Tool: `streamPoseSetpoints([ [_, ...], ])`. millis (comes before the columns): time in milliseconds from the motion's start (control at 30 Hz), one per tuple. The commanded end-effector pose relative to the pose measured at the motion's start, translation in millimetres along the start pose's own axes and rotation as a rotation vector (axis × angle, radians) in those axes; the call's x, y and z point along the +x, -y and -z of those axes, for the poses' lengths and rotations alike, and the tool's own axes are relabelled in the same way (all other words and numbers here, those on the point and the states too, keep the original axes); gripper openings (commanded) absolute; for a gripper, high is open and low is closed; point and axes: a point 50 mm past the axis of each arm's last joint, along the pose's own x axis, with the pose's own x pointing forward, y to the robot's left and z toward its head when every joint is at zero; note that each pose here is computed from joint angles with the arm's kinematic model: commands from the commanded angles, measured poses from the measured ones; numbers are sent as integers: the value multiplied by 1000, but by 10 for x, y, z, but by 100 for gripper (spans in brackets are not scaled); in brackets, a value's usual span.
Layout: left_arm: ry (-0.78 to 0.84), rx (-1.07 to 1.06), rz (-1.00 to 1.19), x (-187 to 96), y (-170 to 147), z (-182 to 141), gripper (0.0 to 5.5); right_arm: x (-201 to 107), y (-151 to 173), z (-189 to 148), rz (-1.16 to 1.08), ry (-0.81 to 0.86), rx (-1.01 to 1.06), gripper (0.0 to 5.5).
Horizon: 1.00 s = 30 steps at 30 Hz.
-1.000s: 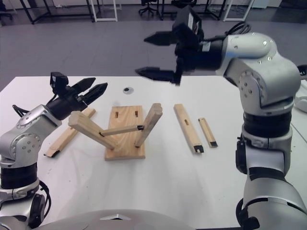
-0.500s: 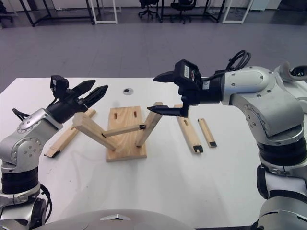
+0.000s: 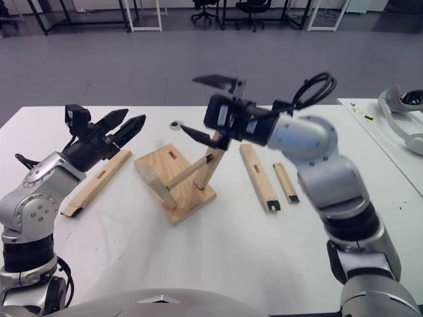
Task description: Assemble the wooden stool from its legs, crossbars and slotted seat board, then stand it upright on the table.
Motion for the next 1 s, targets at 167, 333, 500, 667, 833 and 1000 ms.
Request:
streamPoseSetpoints([
  [167, -8, 16, 12, 25, 0, -38, 367, 105, -685, 340, -126, -194, -143, 445],
  [333, -5, 9, 6, 20, 8, -10, 367, 114, -550, 309, -44, -195, -154, 445],
  [500, -5, 4, 5, 19, 13, 2, 367, 135, -164, 138, 281, -132, -257, 445],
  [667, -6, 8, 13, 28, 16, -14, 367, 111, -578, 407, 99, -238, -263, 445],
  [833, -7, 13, 18, 40, 15, -30, 367, 73, -851, 577, 0, -290, -225, 445],
  [1000, -4, 11, 12, 44, 32, -18, 367, 96, -659, 541, 86, -264, -257, 445],
])
